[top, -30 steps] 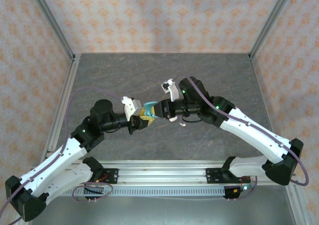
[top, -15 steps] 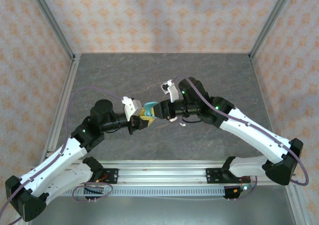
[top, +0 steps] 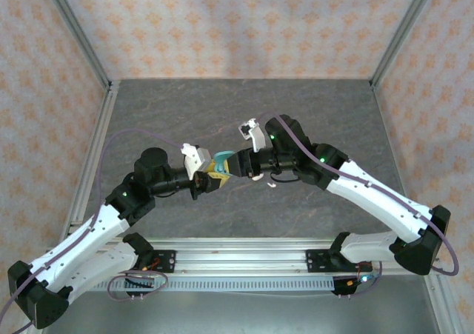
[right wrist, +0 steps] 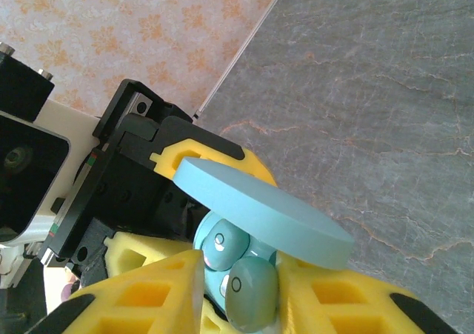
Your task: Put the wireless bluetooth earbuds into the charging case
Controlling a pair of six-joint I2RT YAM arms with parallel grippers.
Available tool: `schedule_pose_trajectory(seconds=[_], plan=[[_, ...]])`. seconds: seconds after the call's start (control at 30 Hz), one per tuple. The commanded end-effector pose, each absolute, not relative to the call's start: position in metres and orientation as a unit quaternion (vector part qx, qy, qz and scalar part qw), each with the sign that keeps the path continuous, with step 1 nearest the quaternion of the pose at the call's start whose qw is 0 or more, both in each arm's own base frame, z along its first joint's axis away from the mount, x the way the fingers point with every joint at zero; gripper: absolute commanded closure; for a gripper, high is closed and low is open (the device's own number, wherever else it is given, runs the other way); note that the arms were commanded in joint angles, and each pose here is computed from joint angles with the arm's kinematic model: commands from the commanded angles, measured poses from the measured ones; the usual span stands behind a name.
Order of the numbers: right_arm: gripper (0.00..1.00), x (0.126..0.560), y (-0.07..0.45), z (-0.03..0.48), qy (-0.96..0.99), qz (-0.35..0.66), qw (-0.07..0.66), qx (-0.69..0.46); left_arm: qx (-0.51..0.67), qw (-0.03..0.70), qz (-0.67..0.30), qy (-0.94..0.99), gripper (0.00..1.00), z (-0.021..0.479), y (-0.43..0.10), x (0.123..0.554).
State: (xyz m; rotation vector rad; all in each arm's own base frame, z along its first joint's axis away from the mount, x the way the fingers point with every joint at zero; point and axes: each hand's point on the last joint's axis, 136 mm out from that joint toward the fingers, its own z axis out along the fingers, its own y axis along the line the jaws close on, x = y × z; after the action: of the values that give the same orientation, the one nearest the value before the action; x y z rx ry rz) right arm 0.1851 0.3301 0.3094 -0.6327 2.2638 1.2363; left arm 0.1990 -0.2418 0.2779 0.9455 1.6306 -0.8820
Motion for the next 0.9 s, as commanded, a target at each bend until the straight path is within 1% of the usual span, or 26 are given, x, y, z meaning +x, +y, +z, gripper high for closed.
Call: schedule_pose_trajectory(seconds=[0.0,0.6,0.87], plan=[[0.67,0.192,0.323,0.306,0.837,0.43,0.253,-0.224,0.406,0.546,-0.37,0.632,0.84,0.314,-0.245,0.194],[0.65,0.192,0.325,0.317,0.83,0.44,0.261,-0.224,0.405,0.545,-0.37,0.634,0.84,0.313,-0.244,0.194],[0.63,0.194,0.323,0.322,0.828,0.437,0.272,-0.223,0.407,0.545,-0.372,0.633,0.84,0.313,-0.246,0.195]])
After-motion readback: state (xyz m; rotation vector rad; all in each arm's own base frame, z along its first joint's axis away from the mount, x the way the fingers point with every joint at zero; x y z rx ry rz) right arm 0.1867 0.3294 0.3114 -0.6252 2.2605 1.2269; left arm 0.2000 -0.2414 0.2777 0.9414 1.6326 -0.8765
